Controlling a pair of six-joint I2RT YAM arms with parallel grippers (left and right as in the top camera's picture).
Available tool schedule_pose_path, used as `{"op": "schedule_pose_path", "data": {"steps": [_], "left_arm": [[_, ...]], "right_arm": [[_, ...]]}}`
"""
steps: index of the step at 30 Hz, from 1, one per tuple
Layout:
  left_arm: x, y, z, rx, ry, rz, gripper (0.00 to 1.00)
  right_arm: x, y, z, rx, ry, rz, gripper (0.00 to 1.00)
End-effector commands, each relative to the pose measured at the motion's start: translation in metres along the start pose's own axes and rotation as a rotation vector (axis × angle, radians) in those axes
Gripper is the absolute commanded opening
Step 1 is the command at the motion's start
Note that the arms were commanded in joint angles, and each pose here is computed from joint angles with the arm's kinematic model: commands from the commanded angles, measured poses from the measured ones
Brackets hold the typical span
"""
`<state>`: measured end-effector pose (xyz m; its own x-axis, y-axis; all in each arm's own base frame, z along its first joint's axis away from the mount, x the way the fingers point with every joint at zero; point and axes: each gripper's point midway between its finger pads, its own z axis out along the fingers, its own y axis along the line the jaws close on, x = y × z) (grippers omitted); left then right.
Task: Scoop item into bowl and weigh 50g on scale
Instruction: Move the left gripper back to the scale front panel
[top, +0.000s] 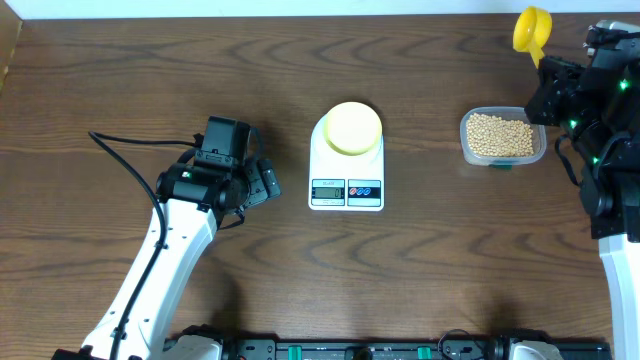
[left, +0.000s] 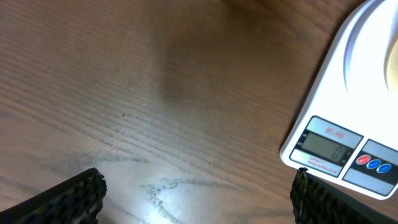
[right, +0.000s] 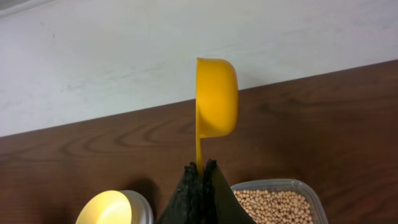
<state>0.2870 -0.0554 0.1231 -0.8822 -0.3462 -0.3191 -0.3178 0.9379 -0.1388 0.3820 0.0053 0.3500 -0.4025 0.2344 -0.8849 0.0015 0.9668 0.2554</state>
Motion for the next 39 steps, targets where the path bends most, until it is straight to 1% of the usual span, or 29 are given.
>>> {"op": "schedule_pose_path", "data": {"steps": [1,2,3,4,6,8,9,12,14,18,25,28,39], "left_arm": [[0.008,-0.015,-0.002,0.090,0.054,0.022,0.97],[0.012,-0.028,-0.004,0.170,0.076,0.109,0.97],[0.014,-0.036,-0.006,0.215,0.084,0.164,0.97],[0.021,-0.051,-0.010,0.312,0.100,0.293,0.97],[0.029,-0.062,-0.015,0.389,0.111,0.426,0.97],[0.035,-0.063,-0.015,0.398,0.113,0.520,0.97],[0.041,-0.065,-0.016,0.404,0.115,0.603,0.97],[0.044,-0.073,-0.017,0.415,0.089,0.701,0.97],[0.038,-0.087,-0.017,0.428,0.034,0.731,0.97],[0.034,-0.099,-0.017,0.449,-0.005,0.748,0.97],[0.028,-0.098,-0.015,0.422,-0.017,0.699,0.97],[0.021,-0.093,-0.012,0.378,-0.031,0.641,0.97],[0.021,-0.094,-0.013,0.380,-0.033,0.639,0.97]], "right_arm": [[-0.005,0.002,-0.002,-0.010,-0.003,0.019,0.01],[-0.004,0.002,-0.002,-0.008,0.000,0.012,0.01],[-0.004,0.002,-0.002,-0.008,0.001,0.010,0.01],[-0.003,0.002,-0.002,-0.008,0.002,0.005,0.01],[-0.002,0.001,-0.002,-0.007,0.008,0.006,0.01],[0.001,0.001,-0.001,-0.004,0.018,0.007,0.01],[0.003,0.000,-0.001,-0.002,0.030,0.009,0.01],[0.009,-0.001,-0.001,0.002,0.054,-0.004,0.01],[0.015,-0.002,-0.002,0.006,0.077,-0.048,0.01],[0.023,-0.004,-0.003,0.010,0.107,-0.036,0.01],[0.024,-0.003,-0.003,0.011,0.115,0.012,0.01],[0.026,-0.003,-0.003,0.007,0.121,0.022,0.01],[0.027,0.000,-0.003,-0.011,0.128,0.023,0.01]]}}
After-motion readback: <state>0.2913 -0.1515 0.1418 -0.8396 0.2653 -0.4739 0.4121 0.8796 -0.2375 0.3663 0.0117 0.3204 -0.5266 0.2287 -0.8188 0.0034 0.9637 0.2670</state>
